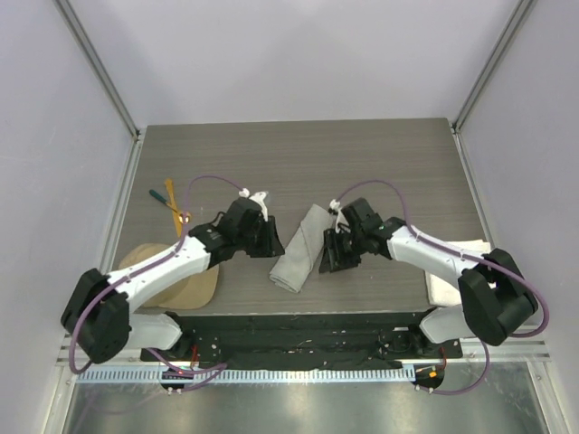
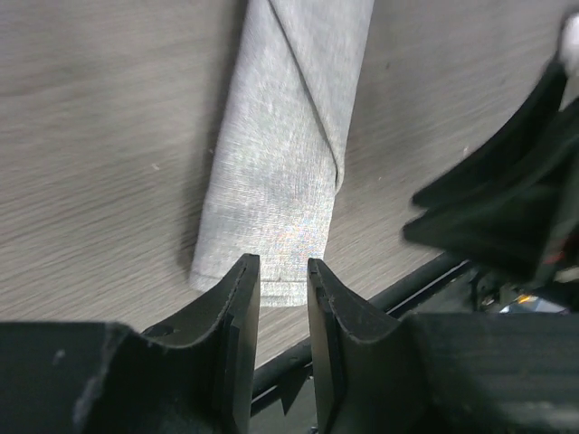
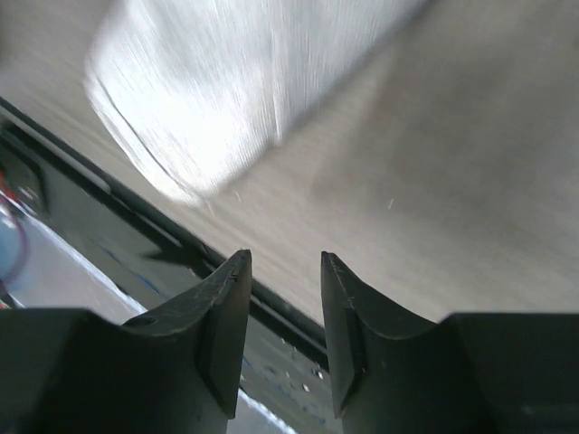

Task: Fold the napkin into a case and place the utensils inside
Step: Smooth out the smaller rectangle-folded napkin at the center of the board, then rotate the smaller rectangle-folded napkin at the center of the board.

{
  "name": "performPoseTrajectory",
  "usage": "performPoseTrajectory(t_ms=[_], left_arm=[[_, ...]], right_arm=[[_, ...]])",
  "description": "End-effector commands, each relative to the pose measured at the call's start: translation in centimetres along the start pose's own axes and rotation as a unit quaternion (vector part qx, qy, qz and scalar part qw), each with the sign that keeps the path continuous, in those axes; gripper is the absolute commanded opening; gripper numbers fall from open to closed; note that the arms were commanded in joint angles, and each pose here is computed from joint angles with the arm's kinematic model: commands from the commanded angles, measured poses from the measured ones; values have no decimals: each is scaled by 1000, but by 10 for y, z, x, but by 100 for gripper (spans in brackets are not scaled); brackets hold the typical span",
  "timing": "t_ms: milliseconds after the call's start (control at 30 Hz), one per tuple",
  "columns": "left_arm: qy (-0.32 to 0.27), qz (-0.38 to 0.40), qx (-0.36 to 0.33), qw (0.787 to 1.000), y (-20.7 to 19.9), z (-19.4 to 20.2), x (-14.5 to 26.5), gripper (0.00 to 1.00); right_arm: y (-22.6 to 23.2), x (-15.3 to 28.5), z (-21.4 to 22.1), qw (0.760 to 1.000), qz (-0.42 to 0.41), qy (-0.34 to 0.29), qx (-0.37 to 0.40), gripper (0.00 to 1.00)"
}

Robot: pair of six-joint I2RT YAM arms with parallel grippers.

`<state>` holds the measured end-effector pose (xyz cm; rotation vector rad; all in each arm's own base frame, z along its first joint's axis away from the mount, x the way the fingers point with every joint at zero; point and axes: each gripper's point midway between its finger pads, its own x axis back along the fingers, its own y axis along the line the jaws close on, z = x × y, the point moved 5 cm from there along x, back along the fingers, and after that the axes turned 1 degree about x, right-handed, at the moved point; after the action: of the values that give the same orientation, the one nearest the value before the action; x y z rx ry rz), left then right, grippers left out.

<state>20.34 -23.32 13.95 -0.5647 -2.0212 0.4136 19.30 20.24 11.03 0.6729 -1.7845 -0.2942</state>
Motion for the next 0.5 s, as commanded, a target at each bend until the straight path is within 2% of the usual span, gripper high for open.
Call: performPoseTrajectory(t_ms=[0,267,467], left_arm=[[-46,-9,23,999,1,-29,41,31],[-106,-41,61,992,21,-43,102,33],[-150,-53,64,985,21,-51,142,35]], right_arm=[[8,-10,25,1000,2,-6,2,40],[36,-48,56,999,-38,11,21,38],[46,-78,51,998,-23,-4,51,38]])
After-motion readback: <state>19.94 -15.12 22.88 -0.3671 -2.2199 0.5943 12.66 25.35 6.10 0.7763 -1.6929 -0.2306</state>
